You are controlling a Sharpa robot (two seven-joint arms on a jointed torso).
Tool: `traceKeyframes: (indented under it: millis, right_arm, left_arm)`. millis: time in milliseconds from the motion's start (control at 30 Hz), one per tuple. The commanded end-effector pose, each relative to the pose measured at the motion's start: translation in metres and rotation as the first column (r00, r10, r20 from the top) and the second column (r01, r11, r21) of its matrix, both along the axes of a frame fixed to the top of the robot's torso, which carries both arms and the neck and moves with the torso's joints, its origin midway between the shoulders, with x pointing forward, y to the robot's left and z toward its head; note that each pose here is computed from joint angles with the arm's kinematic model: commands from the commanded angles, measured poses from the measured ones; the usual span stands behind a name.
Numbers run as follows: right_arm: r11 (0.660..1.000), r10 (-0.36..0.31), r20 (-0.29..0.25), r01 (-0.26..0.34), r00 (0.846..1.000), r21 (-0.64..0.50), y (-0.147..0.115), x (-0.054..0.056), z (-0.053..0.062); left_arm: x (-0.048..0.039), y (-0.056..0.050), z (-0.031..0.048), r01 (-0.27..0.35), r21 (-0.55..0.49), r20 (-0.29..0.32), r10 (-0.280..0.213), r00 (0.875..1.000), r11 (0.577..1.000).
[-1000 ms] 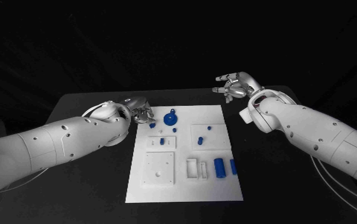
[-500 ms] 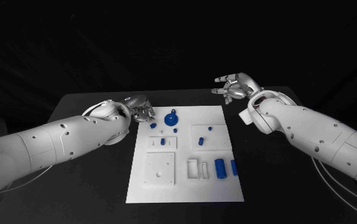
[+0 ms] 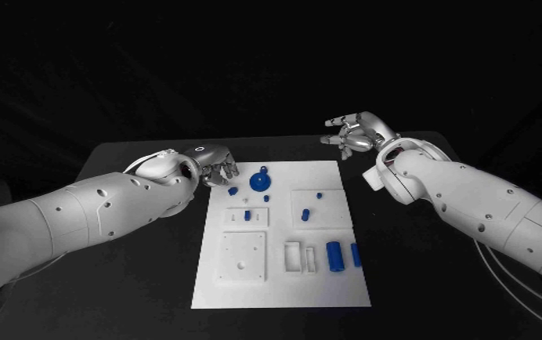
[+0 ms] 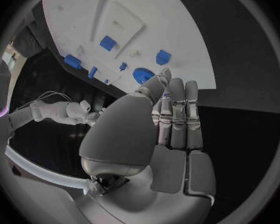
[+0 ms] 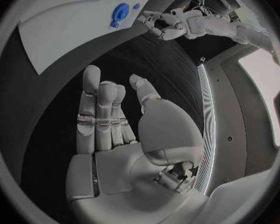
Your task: Assemble the parts on the task board
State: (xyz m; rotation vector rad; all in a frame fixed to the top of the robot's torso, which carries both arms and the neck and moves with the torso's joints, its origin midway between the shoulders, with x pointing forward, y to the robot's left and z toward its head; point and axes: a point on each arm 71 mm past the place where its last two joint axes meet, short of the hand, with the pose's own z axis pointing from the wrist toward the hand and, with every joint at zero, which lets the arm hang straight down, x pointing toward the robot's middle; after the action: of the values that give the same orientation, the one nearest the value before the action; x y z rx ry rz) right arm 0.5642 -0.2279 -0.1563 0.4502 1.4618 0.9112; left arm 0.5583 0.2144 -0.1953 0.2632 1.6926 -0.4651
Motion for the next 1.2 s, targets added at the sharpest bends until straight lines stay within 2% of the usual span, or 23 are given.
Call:
traceKeyframes:
  millis: [33, 233, 433, 633, 1200]
  right_arm:
    - [1.000, 0.014, -0.004, -0.014, 1.000, -0.010, 0.002, 0.000, -0.001]
    - [1.000, 0.014, -0.005, -0.014, 1.000, -0.010, 0.002, 0.000, -0.001]
    - [1.000, 0.016, -0.004, -0.016, 1.000, -0.009, 0.003, 0.000, -0.001]
    - [1.000, 0.015, -0.003, -0.015, 1.000, -0.009, 0.003, 0.000, -0.001]
    - [1.000, 0.014, -0.002, -0.014, 1.000, -0.010, 0.002, -0.001, -0.001]
  left_arm:
    - [-0.0042, -0.011, -0.0033, 0.153, 0.115, 0.001, -0.154, 0.988, 0.981]
    - [-0.0047, -0.016, -0.0093, 0.203, 0.171, -0.041, -0.199, 0.979, 0.964]
    - [-0.0037, -0.018, -0.0174, 0.216, 0.224, -0.079, -0.203, 0.976, 0.950]
    - [-0.0015, -0.017, -0.0222, 0.207, 0.258, -0.101, -0.187, 0.977, 0.944]
    - [0.0025, -0.017, -0.0233, 0.188, 0.274, -0.095, -0.168, 0.981, 0.943]
